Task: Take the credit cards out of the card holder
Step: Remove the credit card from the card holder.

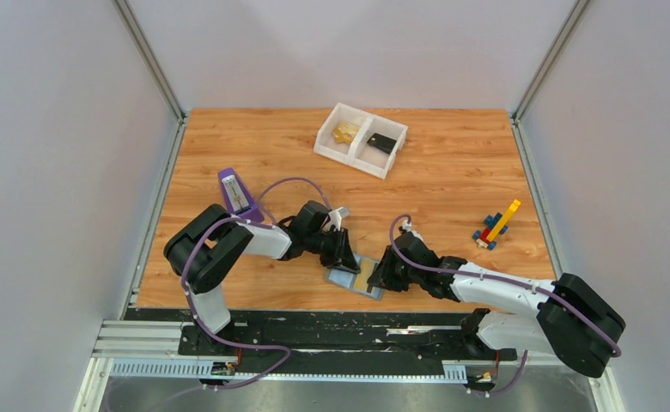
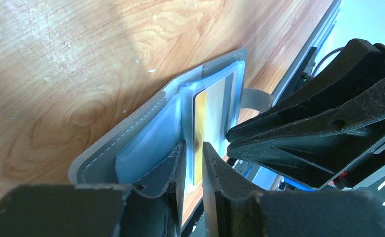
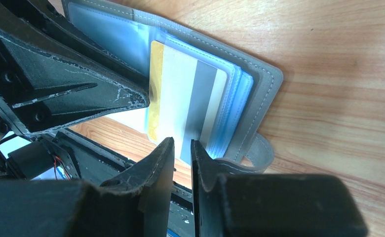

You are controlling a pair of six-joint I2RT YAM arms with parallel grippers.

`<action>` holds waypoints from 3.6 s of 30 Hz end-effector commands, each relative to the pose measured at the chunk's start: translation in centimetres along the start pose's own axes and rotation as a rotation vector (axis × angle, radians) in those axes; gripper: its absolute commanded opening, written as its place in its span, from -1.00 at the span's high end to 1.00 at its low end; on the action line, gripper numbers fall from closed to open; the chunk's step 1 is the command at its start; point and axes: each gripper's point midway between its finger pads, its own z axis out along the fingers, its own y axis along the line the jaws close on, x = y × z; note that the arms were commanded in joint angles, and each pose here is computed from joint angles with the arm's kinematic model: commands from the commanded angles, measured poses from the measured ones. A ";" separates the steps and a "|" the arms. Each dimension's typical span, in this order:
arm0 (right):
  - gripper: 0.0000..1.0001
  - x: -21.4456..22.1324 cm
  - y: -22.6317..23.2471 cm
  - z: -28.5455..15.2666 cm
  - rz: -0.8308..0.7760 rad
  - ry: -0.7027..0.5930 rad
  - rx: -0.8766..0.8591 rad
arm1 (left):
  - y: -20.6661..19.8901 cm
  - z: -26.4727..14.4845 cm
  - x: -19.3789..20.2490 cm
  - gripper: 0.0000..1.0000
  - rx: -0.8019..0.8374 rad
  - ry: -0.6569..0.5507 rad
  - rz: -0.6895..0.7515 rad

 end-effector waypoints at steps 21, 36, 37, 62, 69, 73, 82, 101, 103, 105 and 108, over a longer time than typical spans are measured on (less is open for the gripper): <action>0.59 -0.1 -1.6 0.2 -0.010 -0.027 0.054 | -1.7 0.7 1.3 0.44 0.098 0.038 -0.007; 0.59 -0.9 -2.1 0.1 -0.022 -0.058 0.082 | -0.7 0.2 1.1 1.00 -0.013 0.007 0.019; 0.59 -1.0 -2.1 0.0 -0.022 -0.060 0.085 | -0.5 0.0 1.0 1.00 -0.029 0.002 0.023; 0.42 -1.6 -2.9 -0.1 -0.020 -0.078 0.146 | -1.4 -1.1 0.3 0.44 -0.020 -0.070 0.065; 0.55 -2.1 -3.5 0.3 -0.082 -0.096 0.165 | -1.1 -0.8 -0.4 0.24 -0.044 -0.077 0.085; 0.59 -2.3 -3.7 0.5 -0.114 -0.110 0.159 | -0.7 -0.4 -0.3 0.21 -0.052 -0.070 0.080; 0.62 -2.1 -3.6 0.8 -0.124 -0.095 0.143 | -1.5 0.3 0.2 0.33 0.028 -0.040 0.050; 0.63 -2.3 -5.0 0.4 -0.090 -0.104 0.154 | -0.4 -1.7 -0.1 1.00 0.005 -0.065 0.013; 0.63 -2.3 -5.1 0.4 -0.090 -0.104 0.157 | -0.5 -1.9 -0.2 0.99 0.005 -0.068 0.020; 0.63 -2.2 -5.0 0.4 -0.091 -0.101 0.157 | -0.6 -2.0 -0.2 1.00 0.004 -0.070 0.022; 0.63 -2.3 -5.2 0.5 -0.093 -0.100 0.162 | -0.7 -2.3 -0.4 1.00 0.003 -0.074 0.026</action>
